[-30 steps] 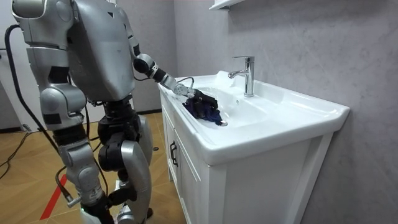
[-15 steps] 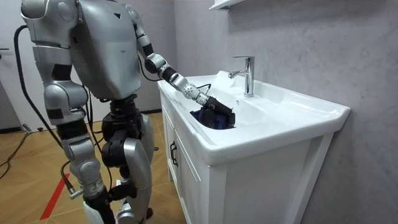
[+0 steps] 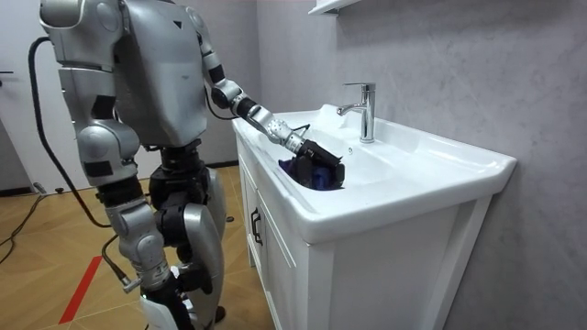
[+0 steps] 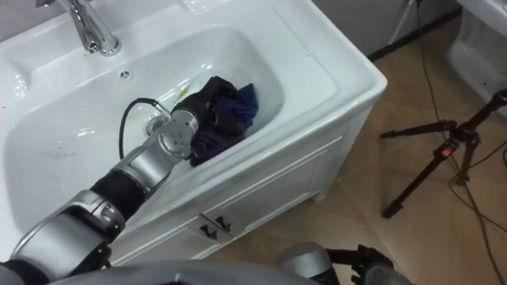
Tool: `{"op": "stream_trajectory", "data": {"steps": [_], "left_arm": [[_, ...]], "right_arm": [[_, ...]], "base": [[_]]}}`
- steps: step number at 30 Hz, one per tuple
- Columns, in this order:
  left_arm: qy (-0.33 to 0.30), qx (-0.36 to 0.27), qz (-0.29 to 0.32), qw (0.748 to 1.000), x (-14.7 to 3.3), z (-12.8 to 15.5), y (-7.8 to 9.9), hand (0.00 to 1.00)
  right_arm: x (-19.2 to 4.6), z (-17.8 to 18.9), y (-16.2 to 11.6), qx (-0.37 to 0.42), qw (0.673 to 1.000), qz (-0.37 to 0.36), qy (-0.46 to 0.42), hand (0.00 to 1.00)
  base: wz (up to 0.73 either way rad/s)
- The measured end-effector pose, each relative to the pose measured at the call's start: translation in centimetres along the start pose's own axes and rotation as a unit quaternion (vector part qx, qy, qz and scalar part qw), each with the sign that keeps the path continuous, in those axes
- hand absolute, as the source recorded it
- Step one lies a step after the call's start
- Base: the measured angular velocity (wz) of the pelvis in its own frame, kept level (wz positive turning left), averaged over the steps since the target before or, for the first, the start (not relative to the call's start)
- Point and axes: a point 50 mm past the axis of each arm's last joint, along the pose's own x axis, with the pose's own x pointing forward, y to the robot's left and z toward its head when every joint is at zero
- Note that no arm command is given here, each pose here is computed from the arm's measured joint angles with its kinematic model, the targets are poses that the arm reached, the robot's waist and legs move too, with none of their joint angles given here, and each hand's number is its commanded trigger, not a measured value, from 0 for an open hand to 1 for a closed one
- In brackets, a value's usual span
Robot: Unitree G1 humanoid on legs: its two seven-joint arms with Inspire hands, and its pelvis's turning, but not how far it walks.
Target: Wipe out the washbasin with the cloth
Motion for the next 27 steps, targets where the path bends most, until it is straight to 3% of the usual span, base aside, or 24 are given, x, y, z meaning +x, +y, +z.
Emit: {"op": "stream_trajectory", "data": {"steps": [19, 27], "left_arm": [[-0.041, -0.019, -0.030, 0.999, -0.2, 1.7, 0.4, 1.00], [0.000, -0.026, -0.025, 0.999, -0.7, -1.7, 0.0, 1.00]], "right_arm": [[-0.1, -0.6, -0.2, 0.014, 1.000, 0.009, 0.000, 0.00], [-0.1, -1.1, -0.3, 0.014, 1.000, 0.007, 0.014, 0.00]], "base": [[0.00], [-0.08]]}}
